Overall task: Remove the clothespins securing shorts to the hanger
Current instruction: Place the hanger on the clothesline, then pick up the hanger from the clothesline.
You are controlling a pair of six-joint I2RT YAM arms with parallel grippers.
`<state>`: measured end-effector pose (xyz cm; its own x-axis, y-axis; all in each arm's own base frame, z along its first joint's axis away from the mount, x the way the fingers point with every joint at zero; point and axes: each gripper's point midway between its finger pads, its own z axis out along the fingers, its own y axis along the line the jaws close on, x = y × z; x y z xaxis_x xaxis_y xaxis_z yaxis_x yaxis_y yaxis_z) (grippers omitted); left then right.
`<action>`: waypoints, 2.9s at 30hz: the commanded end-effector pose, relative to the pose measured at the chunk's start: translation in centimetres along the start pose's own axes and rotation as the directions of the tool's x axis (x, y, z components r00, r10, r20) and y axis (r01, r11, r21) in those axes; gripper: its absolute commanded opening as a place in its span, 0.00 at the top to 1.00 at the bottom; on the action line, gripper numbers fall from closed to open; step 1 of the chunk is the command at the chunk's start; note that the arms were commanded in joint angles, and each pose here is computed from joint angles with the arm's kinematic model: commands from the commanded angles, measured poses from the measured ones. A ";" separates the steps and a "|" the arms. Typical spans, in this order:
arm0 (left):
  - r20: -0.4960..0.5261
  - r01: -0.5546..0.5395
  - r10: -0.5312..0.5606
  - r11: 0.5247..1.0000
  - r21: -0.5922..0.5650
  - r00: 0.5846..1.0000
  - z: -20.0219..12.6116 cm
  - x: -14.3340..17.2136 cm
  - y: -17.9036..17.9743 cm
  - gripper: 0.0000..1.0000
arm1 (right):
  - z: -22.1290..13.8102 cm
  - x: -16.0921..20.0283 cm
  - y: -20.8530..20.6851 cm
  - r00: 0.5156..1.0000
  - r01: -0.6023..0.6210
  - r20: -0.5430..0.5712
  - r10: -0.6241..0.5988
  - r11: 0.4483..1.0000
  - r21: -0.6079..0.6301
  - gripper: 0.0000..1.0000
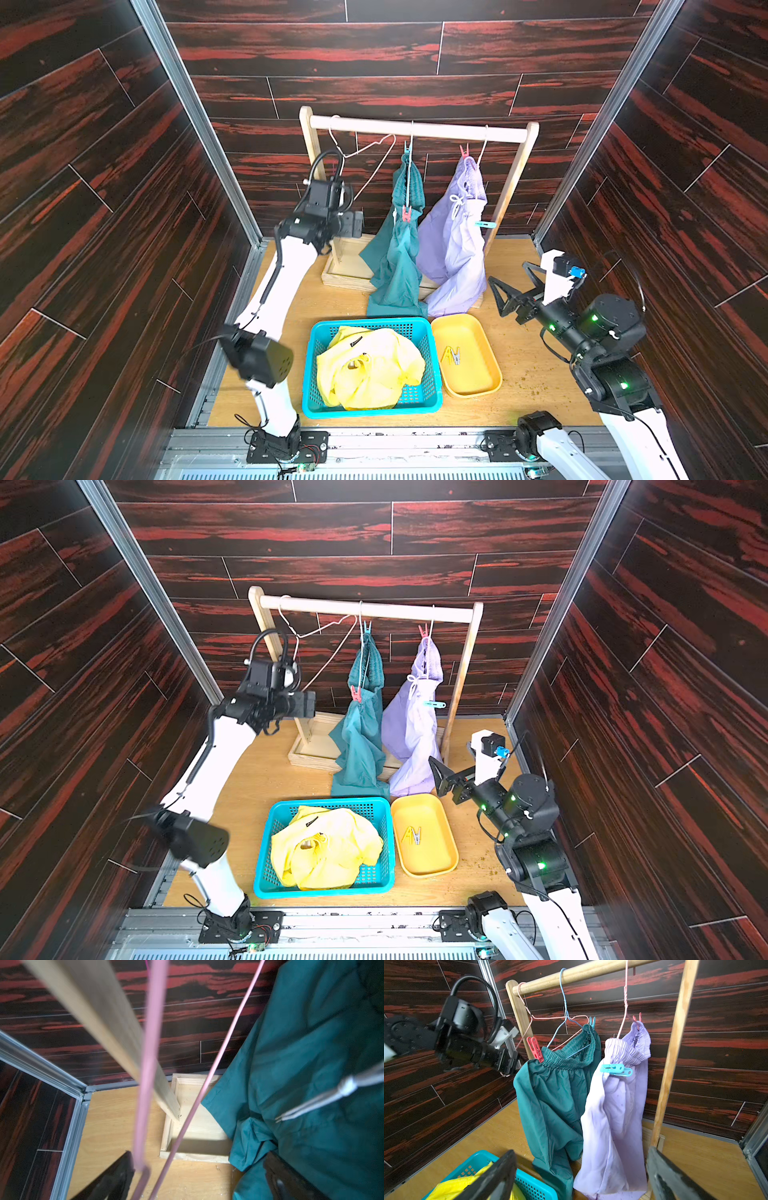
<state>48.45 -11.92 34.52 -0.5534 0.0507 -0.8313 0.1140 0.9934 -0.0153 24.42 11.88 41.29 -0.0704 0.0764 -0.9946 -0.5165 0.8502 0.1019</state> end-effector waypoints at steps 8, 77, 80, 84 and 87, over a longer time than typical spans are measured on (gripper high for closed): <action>0.391 0.097 -0.114 0.993 0.062 0.914 -11.7 -0.9 1.7 0.00 | 0.7 -1.3 0.9 0.995 -0.023 0.095 0.029 0.997 -0.072 0.02; 0.238 -0.086 0.067 0.994 0.068 0.969 -5.8 0.0 -16.6 0.40 | 0.2 -0.4 -0.3 0.996 0.089 0.020 -0.090 0.996 0.018 0.02; 0.230 -0.057 0.033 0.994 0.097 0.973 -5.7 -0.1 -16.4 0.84 | 0.3 -0.3 -0.5 0.996 0.089 0.008 -0.089 0.996 0.024 0.02; 0.272 -0.011 -0.026 0.991 0.133 0.962 -6.6 -1.0 -16.1 1.00 | 0.4 -0.1 -0.6 0.996 0.086 0.000 -0.086 0.996 0.027 0.02; 0.314 -0.006 -0.042 0.988 0.152 0.949 -7.7 -2.1 -15.9 1.00 | 0.6 -0.1 -0.4 0.997 0.079 -0.007 -0.079 0.997 0.017 0.02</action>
<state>42.28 -28.08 36.90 -0.3461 0.0684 -0.9357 0.2429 0.9699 -0.0190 25.43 11.86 40.52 -0.0445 0.0039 -0.9990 -0.5043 0.8631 0.0258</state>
